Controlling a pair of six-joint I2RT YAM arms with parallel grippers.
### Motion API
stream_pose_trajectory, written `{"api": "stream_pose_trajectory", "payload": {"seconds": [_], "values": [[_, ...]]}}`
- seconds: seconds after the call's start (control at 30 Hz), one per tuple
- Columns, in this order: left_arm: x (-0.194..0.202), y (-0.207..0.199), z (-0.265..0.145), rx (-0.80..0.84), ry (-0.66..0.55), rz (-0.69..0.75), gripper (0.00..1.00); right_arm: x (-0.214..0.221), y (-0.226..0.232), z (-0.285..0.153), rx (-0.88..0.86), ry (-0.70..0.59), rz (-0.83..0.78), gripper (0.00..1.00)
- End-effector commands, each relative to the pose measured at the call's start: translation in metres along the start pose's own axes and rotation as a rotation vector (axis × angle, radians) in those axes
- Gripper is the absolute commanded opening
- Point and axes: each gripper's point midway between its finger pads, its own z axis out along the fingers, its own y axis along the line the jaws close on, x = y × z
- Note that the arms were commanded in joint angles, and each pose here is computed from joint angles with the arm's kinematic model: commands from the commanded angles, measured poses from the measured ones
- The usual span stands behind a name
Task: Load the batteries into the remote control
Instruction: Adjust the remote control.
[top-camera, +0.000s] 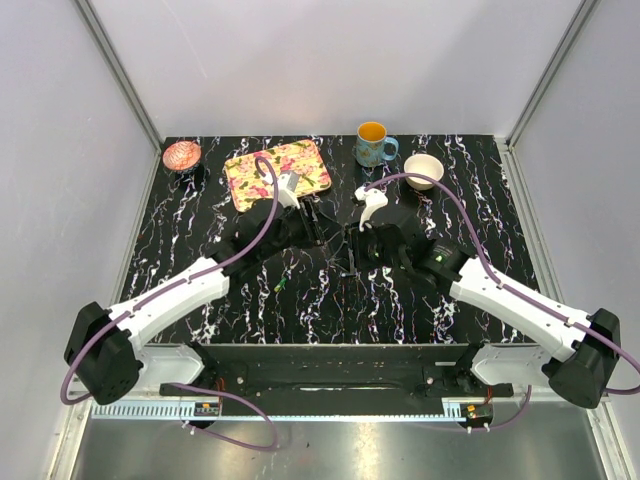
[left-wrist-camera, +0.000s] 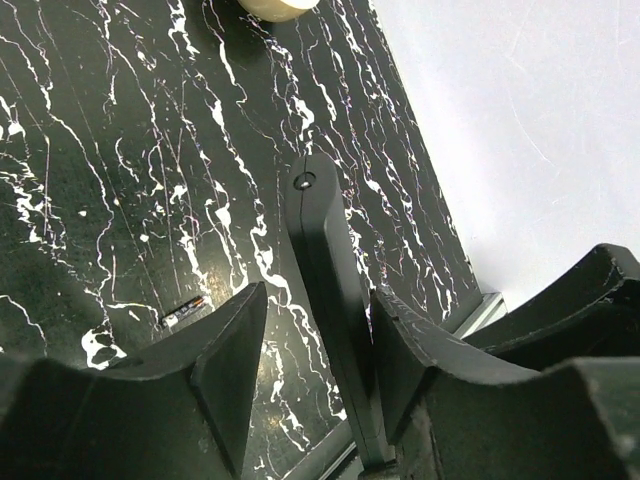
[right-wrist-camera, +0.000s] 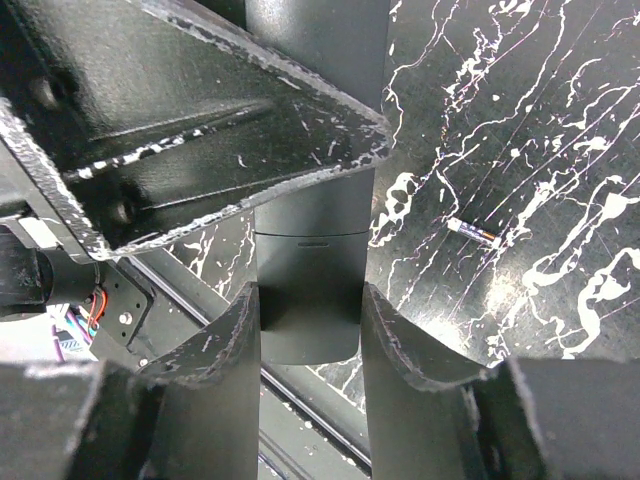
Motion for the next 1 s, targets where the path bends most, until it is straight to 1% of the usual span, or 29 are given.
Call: {"api": "stream_pose_trajectory", "payload": {"seconds": [0.0,0.07,0.1,0.2,0.3,0.33,0.37,0.4,0.43,0.47,0.5,0.53,0.57,0.6,0.63,0.67,0.7,0.73,0.77,0.8,0.87,0.9,0.93,0.97], "values": [[-0.026,-0.026,0.003,0.067,-0.07,0.011,0.48,-0.032,0.018,-0.012,-0.043,-0.105,0.002,0.0],[-0.025,-0.027,0.004,0.069,-0.072,0.008,0.45,-0.032,0.018,-0.012,-0.042,-0.106,0.002,0.0],[-0.024,-0.027,0.004,0.071,-0.072,0.009,0.38,-0.031,0.017,-0.012,-0.041,-0.103,0.003,0.0],[-0.025,-0.029,0.004,0.082,-0.074,0.01,0.31,-0.03,0.018,-0.012,-0.045,-0.104,0.008,0.0],[-0.023,-0.03,0.006,0.093,-0.063,0.009,0.17,-0.029,0.017,-0.012,-0.045,-0.104,0.012,0.0],[-0.021,-0.03,0.007,0.095,-0.059,0.01,0.05,-0.029,0.017,-0.012,-0.044,-0.105,0.015,0.0],[-0.021,-0.03,0.007,0.097,-0.057,0.008,0.0,-0.029,0.018,-0.013,-0.046,-0.108,0.018,0.0],[-0.02,-0.03,0.007,0.097,-0.055,0.008,0.0,-0.03,0.016,-0.014,-0.037,-0.114,0.022,0.04],[-0.021,-0.032,0.005,0.103,-0.06,0.007,0.0,-0.031,0.016,-0.015,-0.037,-0.119,0.024,0.3],[-0.023,-0.03,0.004,0.096,-0.071,0.008,0.0,-0.032,0.016,-0.017,-0.038,-0.122,0.027,0.46],[-0.024,-0.028,0.003,0.091,-0.077,0.012,0.0,-0.034,0.016,-0.022,-0.036,-0.136,0.031,0.56],[-0.028,-0.029,-0.001,0.089,-0.091,0.014,0.0,-0.035,0.015,-0.025,-0.033,-0.143,0.035,0.63],[-0.032,-0.027,-0.003,0.079,-0.105,0.015,0.0,-0.037,0.014,-0.029,-0.031,-0.154,0.038,0.75],[-0.034,-0.024,-0.006,0.076,-0.112,0.014,0.0,-0.041,0.014,-0.036,-0.034,-0.177,0.038,0.78],[-0.046,-0.022,-0.013,0.081,-0.147,0.006,0.0,-0.042,0.014,-0.039,-0.033,-0.188,0.041,0.8],[-0.049,-0.022,-0.017,0.099,-0.154,-0.002,0.0,-0.043,0.013,-0.041,-0.031,-0.196,0.042,0.81],[-0.053,-0.008,-0.02,0.083,-0.17,-0.034,0.0,-0.046,0.012,-0.047,-0.028,-0.218,0.049,0.82],[-0.063,-0.017,-0.03,0.142,-0.207,-0.039,0.0,-0.047,0.012,-0.048,-0.029,-0.227,0.055,0.82],[-0.069,-0.016,-0.036,0.162,-0.229,-0.052,0.0,-0.046,0.011,-0.049,-0.031,-0.229,0.058,0.82],[-0.079,-0.011,-0.046,0.19,-0.284,-0.08,0.0,-0.05,0.012,-0.051,-0.037,-0.247,0.065,0.82],[-0.083,-0.014,-0.059,0.256,-0.308,-0.097,0.0,-0.051,0.006,-0.05,-0.024,-0.261,0.103,0.82],[-0.078,-0.007,-0.061,0.264,-0.308,-0.128,0.0,-0.055,0.005,-0.05,-0.022,-0.286,0.121,0.84],[-0.089,-0.017,-0.074,0.332,-0.357,-0.108,0.0,-0.058,0.005,-0.051,-0.028,-0.302,0.159,0.85],[-0.09,-0.018,-0.079,0.356,-0.368,-0.111,0.0,-0.052,0.001,-0.046,-0.035,-0.299,0.175,0.86]]}}
